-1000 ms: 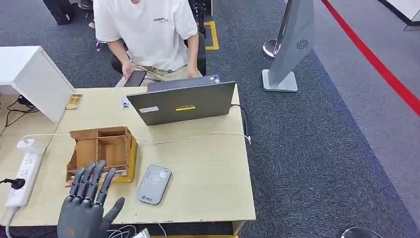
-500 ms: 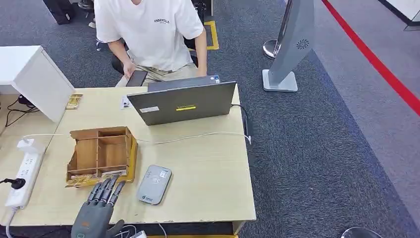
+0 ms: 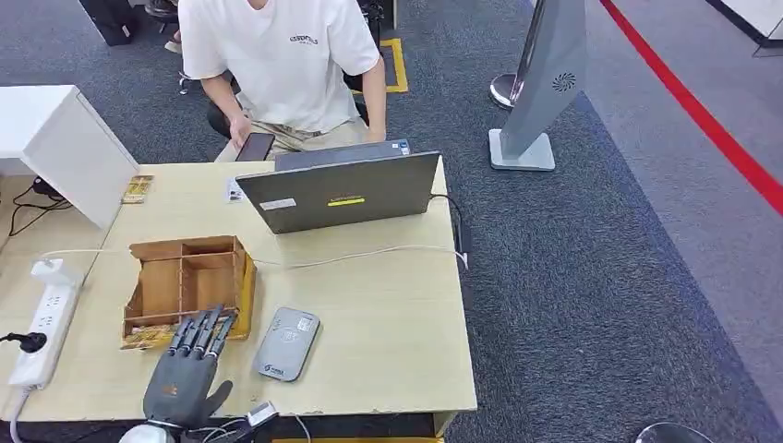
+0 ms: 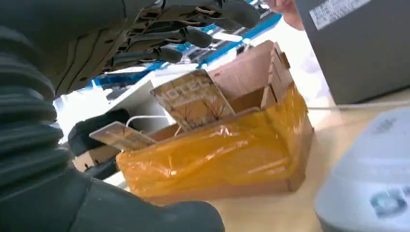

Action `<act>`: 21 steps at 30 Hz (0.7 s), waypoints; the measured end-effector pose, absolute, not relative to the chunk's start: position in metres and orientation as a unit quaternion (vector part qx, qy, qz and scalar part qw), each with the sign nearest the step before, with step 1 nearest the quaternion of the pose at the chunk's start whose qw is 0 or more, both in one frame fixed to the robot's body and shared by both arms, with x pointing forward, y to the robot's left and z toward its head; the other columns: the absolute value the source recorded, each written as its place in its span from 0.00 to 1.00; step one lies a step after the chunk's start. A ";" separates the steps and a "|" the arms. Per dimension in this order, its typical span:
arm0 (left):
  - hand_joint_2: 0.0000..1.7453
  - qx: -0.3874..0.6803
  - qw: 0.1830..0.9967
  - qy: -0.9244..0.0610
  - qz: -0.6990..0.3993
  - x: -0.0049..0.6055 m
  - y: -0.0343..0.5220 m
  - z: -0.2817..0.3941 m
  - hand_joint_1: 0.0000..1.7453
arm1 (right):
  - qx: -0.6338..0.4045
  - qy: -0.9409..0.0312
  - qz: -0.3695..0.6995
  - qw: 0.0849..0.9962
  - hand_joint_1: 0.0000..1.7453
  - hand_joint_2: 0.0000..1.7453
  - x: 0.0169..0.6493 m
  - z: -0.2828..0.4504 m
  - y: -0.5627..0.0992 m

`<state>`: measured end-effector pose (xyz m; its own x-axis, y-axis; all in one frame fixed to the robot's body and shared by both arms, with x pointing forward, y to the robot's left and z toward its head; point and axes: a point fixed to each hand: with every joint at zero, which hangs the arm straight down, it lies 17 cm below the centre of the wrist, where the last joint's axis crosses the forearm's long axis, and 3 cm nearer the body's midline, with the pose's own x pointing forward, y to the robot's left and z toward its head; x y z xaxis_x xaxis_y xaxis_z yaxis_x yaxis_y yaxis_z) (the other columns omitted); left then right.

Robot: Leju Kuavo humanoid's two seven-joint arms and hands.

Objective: Pass the card to the sensor for recognition and then transmit it.

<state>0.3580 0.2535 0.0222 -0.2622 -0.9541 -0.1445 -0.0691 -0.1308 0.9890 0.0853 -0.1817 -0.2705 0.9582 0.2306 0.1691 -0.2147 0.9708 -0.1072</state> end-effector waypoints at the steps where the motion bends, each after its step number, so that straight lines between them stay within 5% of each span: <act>1: 1.00 0.479 0.377 -0.540 -0.580 0.361 0.254 0.024 0.00 | -0.044 -0.091 0.115 0.988 0.00 1.00 0.086 -0.270 -0.182; 21: 1.00 0.518 0.397 -0.524 -0.547 0.391 0.279 0.029 0.00 | -0.043 -0.093 0.126 0.987 0.00 1.00 0.086 -0.270 -0.181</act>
<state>0.3913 0.2790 0.0287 -0.1489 -0.9772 -0.1511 -0.1086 -0.1357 0.9848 0.0860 -0.1810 -0.2704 0.9513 0.2559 0.1717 -0.2398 0.9647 -0.1087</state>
